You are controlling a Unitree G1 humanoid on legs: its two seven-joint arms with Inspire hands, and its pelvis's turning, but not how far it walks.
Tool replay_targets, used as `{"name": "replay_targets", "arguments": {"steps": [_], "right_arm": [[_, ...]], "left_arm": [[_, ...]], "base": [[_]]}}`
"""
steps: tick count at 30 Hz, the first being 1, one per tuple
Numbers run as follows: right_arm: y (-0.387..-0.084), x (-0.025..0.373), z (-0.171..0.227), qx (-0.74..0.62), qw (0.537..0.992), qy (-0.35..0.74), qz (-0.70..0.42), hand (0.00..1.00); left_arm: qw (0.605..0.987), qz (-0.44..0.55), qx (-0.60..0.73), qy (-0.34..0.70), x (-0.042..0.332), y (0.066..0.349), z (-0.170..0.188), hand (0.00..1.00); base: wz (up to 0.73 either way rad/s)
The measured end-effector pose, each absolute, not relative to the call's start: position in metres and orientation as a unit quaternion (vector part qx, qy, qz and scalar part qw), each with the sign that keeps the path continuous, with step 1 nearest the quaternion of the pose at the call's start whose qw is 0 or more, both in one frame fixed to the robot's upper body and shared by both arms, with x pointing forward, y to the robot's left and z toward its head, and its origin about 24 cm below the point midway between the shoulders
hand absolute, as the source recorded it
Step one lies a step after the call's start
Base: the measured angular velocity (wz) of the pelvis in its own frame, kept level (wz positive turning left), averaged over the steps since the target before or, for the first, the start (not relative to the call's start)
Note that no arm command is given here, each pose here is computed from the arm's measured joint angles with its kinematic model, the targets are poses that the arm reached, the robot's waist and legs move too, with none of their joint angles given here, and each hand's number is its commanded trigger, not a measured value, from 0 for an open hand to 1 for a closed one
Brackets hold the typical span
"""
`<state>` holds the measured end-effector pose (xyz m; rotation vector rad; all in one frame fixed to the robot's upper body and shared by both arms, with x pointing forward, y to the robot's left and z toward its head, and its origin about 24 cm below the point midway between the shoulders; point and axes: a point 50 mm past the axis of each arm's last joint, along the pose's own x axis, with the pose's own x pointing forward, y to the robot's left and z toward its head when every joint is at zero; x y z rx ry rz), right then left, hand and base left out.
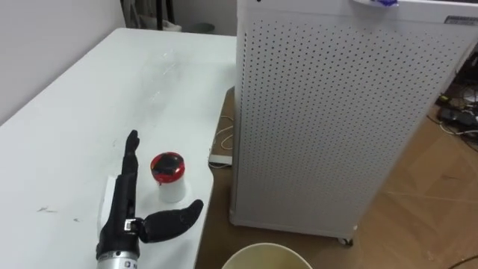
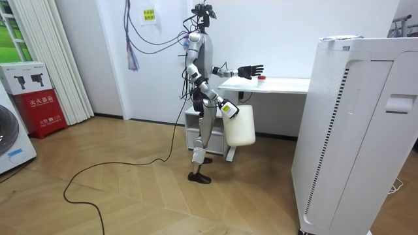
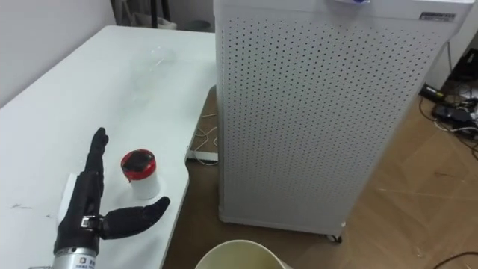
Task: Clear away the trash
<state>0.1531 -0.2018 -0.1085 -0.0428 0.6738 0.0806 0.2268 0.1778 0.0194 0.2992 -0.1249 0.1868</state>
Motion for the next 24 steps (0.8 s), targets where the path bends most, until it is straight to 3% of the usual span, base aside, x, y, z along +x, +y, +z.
{"name": "replay_targets", "arguments": {"steps": [24], "right_arm": [[-0.206,0.148,-0.109,-0.032,0.943,0.332,0.006,1.00]], "left_arm": [[0.981,0.120,0.147,-0.037,0.226,0.188,0.010,0.00]], "base": [[-0.02]]}}
